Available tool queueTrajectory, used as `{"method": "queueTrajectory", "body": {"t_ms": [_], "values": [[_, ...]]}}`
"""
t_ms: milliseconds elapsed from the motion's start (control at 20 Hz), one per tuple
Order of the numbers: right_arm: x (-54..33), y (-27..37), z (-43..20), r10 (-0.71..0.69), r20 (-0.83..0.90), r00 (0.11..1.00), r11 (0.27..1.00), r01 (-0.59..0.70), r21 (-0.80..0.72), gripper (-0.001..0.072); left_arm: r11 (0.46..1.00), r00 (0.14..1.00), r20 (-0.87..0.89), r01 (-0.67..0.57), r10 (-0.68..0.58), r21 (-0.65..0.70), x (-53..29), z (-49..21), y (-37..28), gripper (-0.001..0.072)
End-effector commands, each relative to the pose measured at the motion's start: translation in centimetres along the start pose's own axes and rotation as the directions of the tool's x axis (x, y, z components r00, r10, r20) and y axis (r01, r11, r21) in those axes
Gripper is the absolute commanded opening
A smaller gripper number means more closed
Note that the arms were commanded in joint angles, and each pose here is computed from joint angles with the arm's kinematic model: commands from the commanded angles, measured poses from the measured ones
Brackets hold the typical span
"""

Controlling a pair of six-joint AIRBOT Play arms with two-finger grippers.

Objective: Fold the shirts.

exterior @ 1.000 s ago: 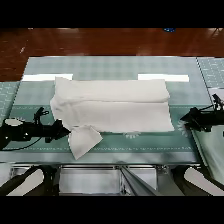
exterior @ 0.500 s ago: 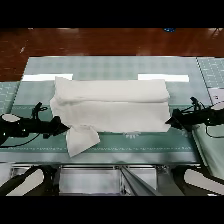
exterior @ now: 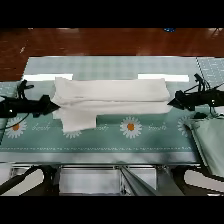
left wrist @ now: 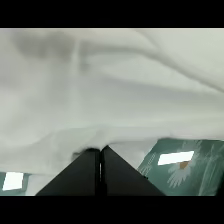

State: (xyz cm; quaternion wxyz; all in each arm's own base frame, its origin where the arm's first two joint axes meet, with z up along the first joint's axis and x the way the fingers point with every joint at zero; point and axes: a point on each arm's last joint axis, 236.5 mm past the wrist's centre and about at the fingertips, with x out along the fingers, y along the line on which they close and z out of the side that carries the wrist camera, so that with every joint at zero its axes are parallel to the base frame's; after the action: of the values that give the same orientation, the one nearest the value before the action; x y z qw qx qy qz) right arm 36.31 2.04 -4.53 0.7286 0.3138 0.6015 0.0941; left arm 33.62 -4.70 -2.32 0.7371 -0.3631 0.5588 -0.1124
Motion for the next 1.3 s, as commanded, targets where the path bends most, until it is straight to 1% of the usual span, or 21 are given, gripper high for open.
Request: {"method": "queueTrajectory", "body": {"t_ms": [0, 150, 350, 500, 650, 700, 750, 800, 950, 1050, 1150, 1200, 1250], "values": [[-0.3, 2.5, 4.5, 0.044, 0.062, 0.997, 0.998, -0.042, -0.042, 0.0021, 0.999, 0.999, 0.048, 0.006, -0.008, 0.037, 0.3, 5.6, -2.3, 0.0014], [0.9, 3.6, 8.6, 0.049, 0.111, 0.993, 0.998, -0.044, -0.047, 0.0021, 1.000, 1.000, 0.019, 0.015, -0.015, 0.006, 3.1, 9.5, -3.1, 0.0014], [2.8, 3.8, 12.1, 0.054, 0.114, 0.992, 0.998, -0.051, -0.023, 0.0021, 1.000, 0.999, 0.012, 0.029, -0.029, -0.009, 6.3, 14.3, -3.9, 0.0014], [3.6, 3.4, 13.7, 0.053, 0.120, 0.991, 0.999, -0.053, -0.005, 0.0021, 0.999, 0.999, 0.032, 0.038, -0.037, -0.028, 7.6, 17.3, -3.8, 0.0014], [4.7, 2.5, 14.2, 0.046, 0.120, 0.992, 0.999, -0.048, 0.011, 0.0022, 0.999, 0.999, 0.009, 0.035, -0.035, -0.036, 9.2, 17.8, -3.0, 0.0014], [5.1, 2.1, 14.4, 0.042, 0.124, 0.991, 0.999, -0.044, 0.019, 0.0093, 0.999, 0.999, -0.021, 0.032, -0.033, -0.040, 9.8, 17.2, -2.5, 0.0022], [5.4, 1.9, 14.6, 0.038, 0.133, 0.990, 0.999, -0.041, 0.022, 0.0304, 0.998, 0.998, -0.059, 0.031, -0.034, -0.049, 10.4, 16.3, -2.2, 0.0186], [5.4, 1.8, 14.8, 0.035, 0.140, 0.989, 0.999, -0.037, 0.015, 0.0411, 0.998, 0.995, -0.094, 0.032, -0.037, -0.054, 10.5, 15.5, -2.0, 0.0506], [2.1, 0.9, 15.5, 0.037, 0.180, 0.983, 0.999, -0.043, 0.032, 0.0411, 0.997, 0.988, -0.147, 0.034, -0.044, -0.070, 6.4, 15.6, -0.8, 0.0505], [-2.1, -0.9, 15.6, 0.017, 0.208, 0.978, 0.997, -0.033, 0.074, 0.0411, 0.999, 0.990, -0.142, -0.012, 0.005, -0.046, 1.3, 16.0, 0.5, 0.0505], [-6.0, -4.3, 14.7, -0.073, 0.214, 0.974, 0.993, 0.052, 0.102, 0.0410, 0.994, 0.994, -0.032, -0.107, 0.106, -0.003, -4.7, 17.2, 1.5, 0.0505], [-7.2, -5.9, 14.2, -0.120, 0.209, 0.971, 0.987, 0.094, 0.130, 0.0410, 0.985, 0.985, 0.044, -0.169, 0.168, 0.025, -7.3, 17.8, 1.6, 0.0505], [-7.7, -6.8, 13.8, -0.137, 0.207, 0.969, 0.983, 0.107, 0.150, 0.0410, 0.974, 0.968, 0.132, -0.221, 0.213, 0.049, -9.6, 18.3, 1.1, 0.0505]]}}
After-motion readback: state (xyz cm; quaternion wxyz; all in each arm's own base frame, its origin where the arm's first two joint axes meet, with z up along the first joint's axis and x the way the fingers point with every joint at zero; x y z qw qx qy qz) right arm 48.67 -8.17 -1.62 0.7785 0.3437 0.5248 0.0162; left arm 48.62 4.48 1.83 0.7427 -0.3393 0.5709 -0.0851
